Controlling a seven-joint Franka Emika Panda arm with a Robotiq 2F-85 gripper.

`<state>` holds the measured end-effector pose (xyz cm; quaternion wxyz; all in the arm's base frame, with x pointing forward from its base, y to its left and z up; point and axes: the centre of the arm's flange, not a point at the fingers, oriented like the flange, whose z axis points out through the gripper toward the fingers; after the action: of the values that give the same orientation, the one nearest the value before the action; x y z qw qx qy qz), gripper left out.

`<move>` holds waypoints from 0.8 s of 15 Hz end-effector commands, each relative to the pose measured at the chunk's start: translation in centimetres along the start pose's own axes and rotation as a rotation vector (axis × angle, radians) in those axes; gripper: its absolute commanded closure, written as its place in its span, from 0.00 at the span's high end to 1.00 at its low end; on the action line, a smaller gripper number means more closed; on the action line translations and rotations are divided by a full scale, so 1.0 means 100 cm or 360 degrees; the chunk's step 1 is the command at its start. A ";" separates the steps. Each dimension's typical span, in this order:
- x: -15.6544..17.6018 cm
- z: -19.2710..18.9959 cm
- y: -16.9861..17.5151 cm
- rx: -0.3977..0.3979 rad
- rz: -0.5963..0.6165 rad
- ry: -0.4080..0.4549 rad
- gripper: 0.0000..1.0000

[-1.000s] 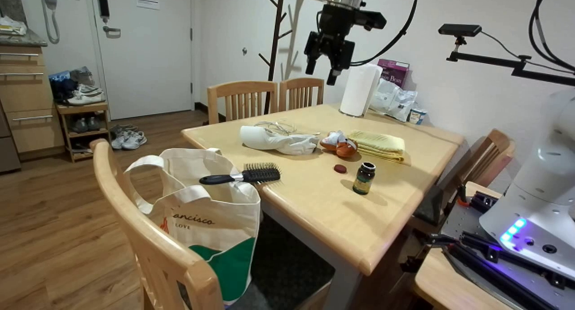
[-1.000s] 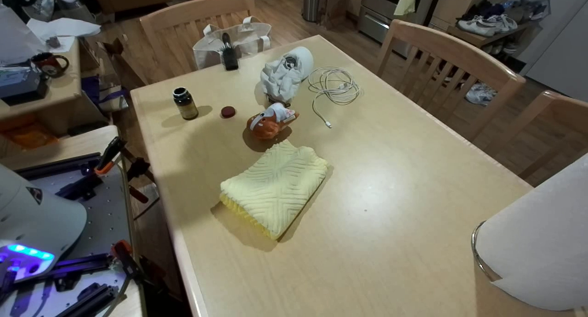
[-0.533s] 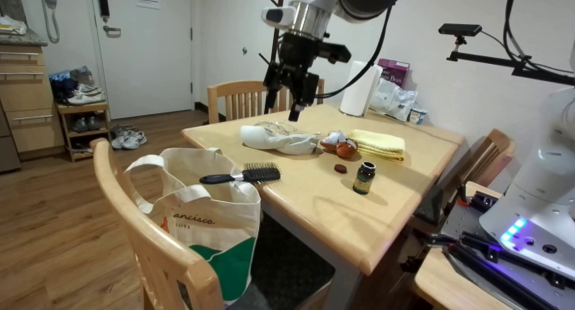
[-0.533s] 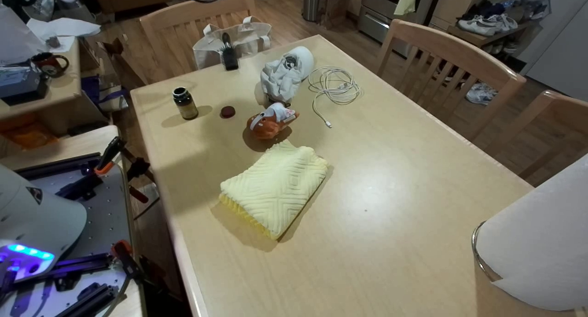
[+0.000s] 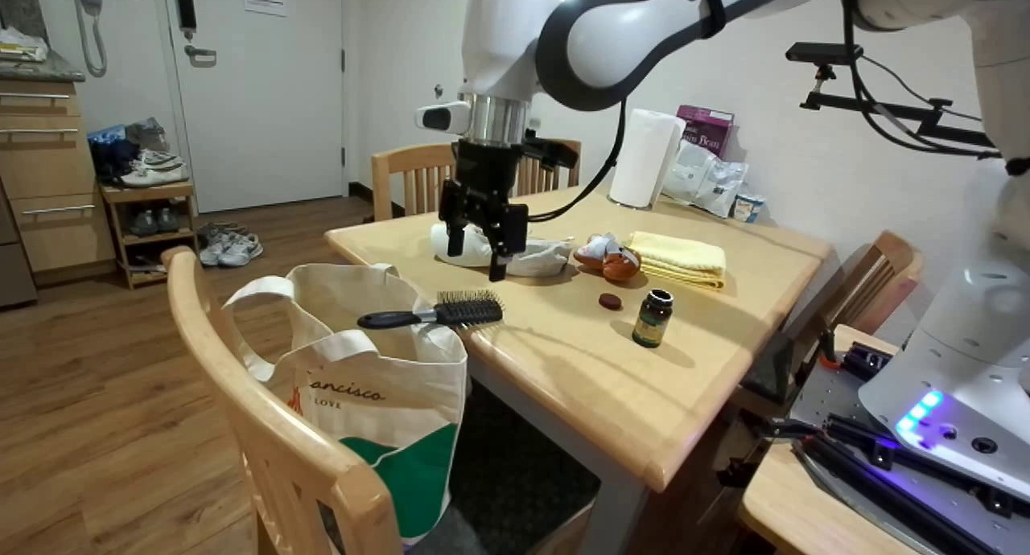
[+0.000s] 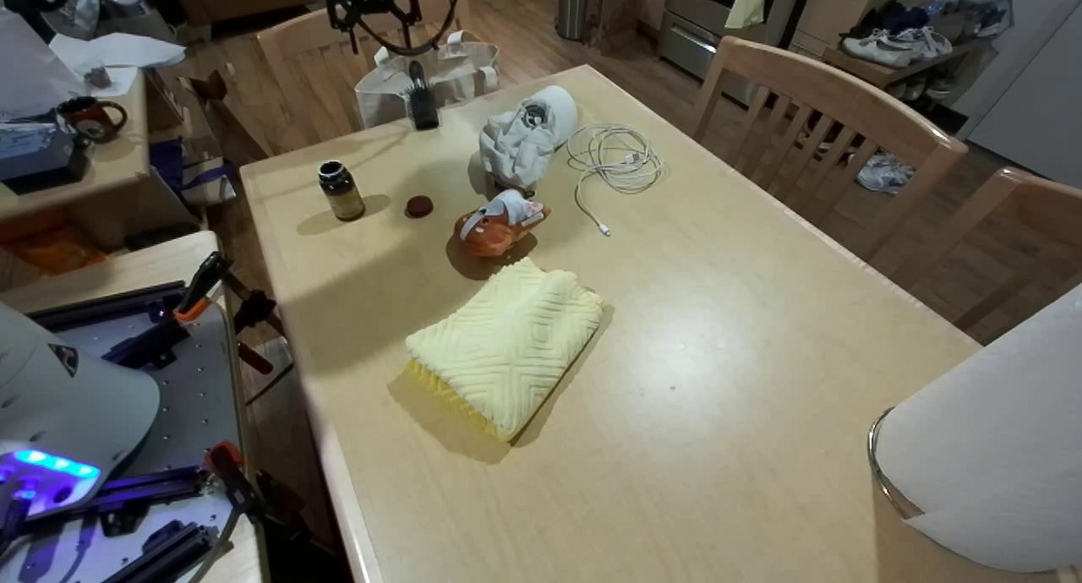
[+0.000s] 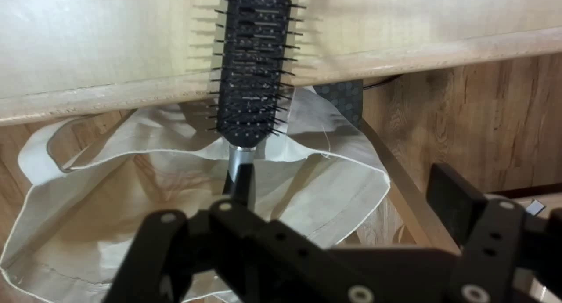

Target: Put the hair brush in the bag

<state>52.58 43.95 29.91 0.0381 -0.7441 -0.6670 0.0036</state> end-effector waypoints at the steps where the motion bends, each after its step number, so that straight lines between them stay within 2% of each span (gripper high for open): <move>1: 0.002 -0.001 -0.001 -0.0082 0.0091 0.0047 1.00; 4: 0.019 0.006 0.002 -0.0049 0.0265 0.0068 1.00; 7: 0.030 0.020 0.004 0.0008 0.0356 0.0029 1.00; 9: 0.033 0.033 0.006 0.0050 0.0362 0.0012 1.00; 12: 0.040 0.058 0.012 0.0027 0.0307 -0.0001 1.00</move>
<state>52.75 46.62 25.97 0.0527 -0.8085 -0.5861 0.0119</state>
